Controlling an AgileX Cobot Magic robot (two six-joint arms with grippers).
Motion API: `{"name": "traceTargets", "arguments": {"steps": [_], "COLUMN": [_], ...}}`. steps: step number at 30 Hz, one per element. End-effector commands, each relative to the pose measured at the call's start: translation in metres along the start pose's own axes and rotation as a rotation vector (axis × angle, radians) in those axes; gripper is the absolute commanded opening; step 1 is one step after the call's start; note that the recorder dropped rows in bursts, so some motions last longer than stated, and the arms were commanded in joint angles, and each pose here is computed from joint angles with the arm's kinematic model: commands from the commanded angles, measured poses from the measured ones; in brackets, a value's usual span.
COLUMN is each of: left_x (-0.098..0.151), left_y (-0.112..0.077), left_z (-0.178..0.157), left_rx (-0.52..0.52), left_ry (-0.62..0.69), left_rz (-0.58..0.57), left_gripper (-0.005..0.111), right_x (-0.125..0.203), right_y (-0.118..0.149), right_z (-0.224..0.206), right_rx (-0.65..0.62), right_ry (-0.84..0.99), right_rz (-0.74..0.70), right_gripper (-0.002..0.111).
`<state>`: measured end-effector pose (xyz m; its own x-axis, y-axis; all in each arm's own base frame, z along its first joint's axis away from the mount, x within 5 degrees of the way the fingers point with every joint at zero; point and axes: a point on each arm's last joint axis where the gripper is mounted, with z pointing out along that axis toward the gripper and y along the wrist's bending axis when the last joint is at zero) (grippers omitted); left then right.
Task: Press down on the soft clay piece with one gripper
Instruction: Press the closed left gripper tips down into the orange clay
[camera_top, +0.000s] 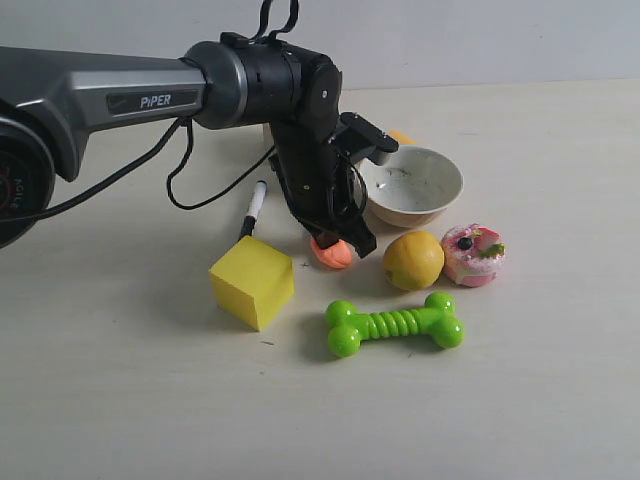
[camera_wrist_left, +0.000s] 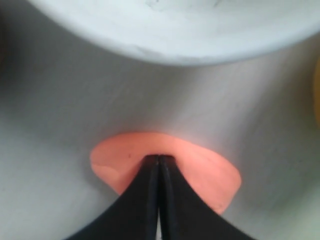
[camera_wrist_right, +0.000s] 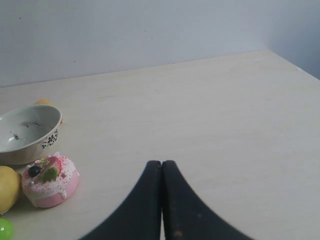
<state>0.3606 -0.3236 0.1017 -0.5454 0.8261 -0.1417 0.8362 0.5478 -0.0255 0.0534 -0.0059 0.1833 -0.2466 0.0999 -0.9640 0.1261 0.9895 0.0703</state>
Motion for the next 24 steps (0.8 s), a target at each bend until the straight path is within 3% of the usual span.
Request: {"name": "traceTargets", "arguments": {"steps": [1, 17, 24], "left_x": [0.013, 0.002, 0.002], "left_y": [-0.011, -0.006, -0.006], "left_z": [0.038, -0.002, -0.003], "left_rx": [0.081, 0.008, 0.007], "left_ry": [0.103, -0.001, -0.005], "left_rz": [-0.026, 0.008, 0.006], "left_gripper": [0.000, 0.001, 0.039], "right_x": [0.001, 0.001, 0.001], "right_y": [0.000, 0.000, 0.000], "right_z": [0.000, 0.000, 0.000], "right_rx": [-0.001, -0.001, -0.001], "right_ry": [-0.006, -0.006, -0.006], "right_rz": [0.000, 0.000, 0.000], "right_gripper": [0.000, 0.000, 0.000]}}
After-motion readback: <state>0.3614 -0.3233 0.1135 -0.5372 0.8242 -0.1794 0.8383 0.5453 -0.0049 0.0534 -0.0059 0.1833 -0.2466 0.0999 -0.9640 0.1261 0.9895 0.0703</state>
